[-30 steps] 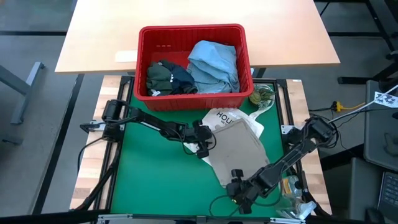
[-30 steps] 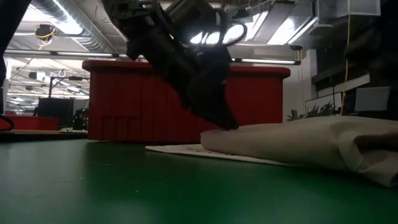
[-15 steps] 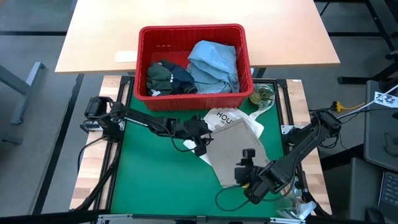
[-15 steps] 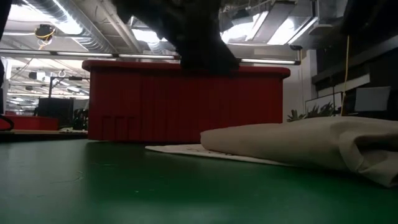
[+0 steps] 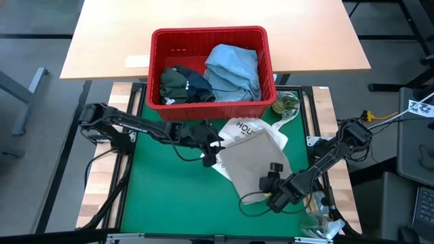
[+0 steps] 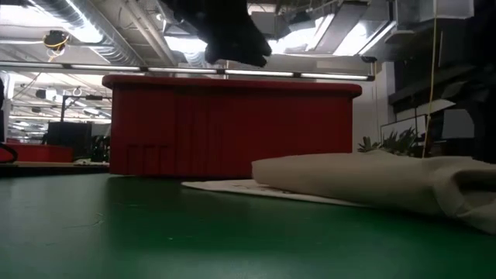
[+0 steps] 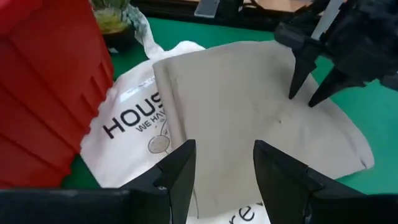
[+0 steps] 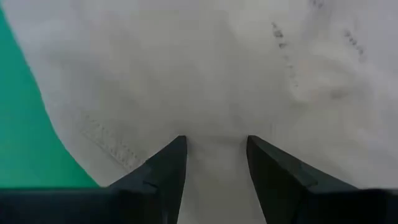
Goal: Fold Laundry from Bin
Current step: Fold the brown shorts, then fold the light blue jeans
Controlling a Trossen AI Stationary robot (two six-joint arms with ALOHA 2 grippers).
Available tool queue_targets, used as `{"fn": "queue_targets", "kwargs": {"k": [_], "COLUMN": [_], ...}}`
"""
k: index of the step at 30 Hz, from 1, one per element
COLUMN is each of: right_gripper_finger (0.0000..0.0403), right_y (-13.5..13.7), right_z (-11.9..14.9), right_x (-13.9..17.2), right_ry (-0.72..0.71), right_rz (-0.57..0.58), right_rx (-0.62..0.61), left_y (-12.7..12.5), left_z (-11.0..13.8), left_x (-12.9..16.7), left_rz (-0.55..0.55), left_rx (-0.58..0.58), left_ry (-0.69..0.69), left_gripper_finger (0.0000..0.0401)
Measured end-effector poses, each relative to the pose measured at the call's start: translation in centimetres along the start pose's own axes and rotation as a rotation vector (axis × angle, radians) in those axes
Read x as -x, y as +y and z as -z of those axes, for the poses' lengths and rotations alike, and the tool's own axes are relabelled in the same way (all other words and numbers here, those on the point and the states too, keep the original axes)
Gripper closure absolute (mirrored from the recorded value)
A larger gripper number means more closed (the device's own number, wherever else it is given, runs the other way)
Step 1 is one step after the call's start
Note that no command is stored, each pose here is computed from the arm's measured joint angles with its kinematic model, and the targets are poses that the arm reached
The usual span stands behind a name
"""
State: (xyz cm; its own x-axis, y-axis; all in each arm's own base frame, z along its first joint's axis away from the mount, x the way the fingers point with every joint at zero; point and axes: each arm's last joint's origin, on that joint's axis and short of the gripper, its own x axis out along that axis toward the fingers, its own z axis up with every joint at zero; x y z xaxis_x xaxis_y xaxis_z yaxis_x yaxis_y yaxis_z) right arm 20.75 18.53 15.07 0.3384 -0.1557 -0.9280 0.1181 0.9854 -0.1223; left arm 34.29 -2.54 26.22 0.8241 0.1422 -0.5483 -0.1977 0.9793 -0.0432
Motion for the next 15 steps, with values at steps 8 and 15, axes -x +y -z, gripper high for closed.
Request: {"fn": "queue_targets", "kwargs": {"k": [8, 15], "right_gripper_finger": [0.0233, 0.0233], "right_y": [0.7, 1.7], "right_z": [-1.5, -3.4], "right_x": [1.4, 3.3], "right_ry": [-0.077, -0.148], "right_rz": [-0.01, -0.049], "right_rx": [0.035, 0.095], "left_y": [0.3, 0.6], "left_z": [-0.9, -1.6], "left_x": [2.0, 3.9], "left_rz": [0.007, 0.013], "left_rx": [0.008, 0.015], "left_ry": [-0.035, -0.068], "left_gripper_finger": [0.0245, 0.0245]}}
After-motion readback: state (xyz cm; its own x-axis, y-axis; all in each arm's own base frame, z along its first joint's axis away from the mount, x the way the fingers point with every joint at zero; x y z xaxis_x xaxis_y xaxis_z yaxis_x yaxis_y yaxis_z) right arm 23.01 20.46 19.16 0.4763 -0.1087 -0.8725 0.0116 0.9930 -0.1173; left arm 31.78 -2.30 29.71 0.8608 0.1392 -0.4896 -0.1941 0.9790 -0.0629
